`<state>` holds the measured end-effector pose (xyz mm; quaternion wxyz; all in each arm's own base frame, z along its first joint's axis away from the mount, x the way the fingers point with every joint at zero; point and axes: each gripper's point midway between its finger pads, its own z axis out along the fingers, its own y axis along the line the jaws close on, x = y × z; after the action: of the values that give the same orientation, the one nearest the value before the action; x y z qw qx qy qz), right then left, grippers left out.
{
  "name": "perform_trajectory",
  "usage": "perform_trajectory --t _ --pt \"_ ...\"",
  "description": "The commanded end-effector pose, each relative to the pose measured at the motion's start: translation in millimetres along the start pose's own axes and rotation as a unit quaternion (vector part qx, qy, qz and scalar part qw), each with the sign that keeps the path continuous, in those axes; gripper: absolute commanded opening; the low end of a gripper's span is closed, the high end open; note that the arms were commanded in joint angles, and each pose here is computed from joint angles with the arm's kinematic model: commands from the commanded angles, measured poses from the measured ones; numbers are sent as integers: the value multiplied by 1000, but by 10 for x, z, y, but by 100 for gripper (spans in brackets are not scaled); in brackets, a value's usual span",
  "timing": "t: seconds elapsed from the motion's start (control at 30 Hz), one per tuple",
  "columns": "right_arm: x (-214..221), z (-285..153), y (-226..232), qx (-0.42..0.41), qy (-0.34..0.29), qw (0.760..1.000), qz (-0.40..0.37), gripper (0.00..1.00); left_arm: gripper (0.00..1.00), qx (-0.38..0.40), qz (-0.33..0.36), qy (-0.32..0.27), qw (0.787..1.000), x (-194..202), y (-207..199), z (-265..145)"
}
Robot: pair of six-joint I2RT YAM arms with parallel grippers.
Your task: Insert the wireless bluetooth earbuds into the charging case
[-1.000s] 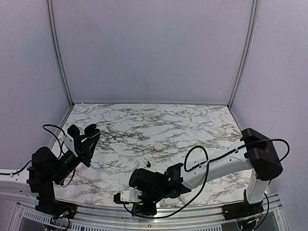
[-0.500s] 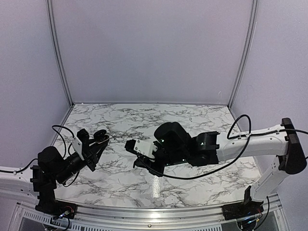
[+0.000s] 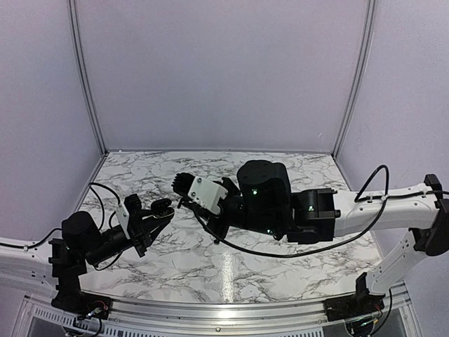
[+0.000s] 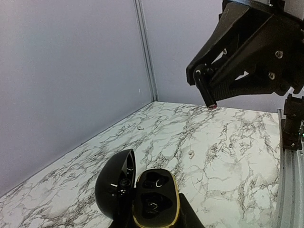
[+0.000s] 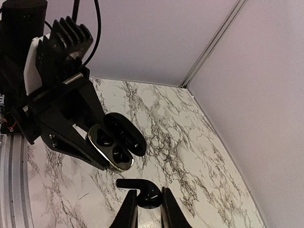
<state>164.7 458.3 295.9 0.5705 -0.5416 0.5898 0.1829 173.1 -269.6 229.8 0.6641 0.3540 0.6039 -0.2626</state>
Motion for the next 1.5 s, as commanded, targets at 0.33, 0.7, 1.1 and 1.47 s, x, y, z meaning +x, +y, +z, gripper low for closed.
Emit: perform_trajectory --t 0.33,0.7,1.1,1.47 --pt "-378 21 33 65 -25 994 -87 11 0 87 -23 -53 995 -409 -273 70" --pt "-370 66 189 74 -18 990 -122 12 0 100 -32 -47 993 -424 -327 137" --pt "-292 149 225 102 6 985 -141 12 0 95 -32 -50 994 -444 -309 142" --pt "-294 180 288 121 11 979 -162 12 0 81 -31 -48 995 -425 -262 152"
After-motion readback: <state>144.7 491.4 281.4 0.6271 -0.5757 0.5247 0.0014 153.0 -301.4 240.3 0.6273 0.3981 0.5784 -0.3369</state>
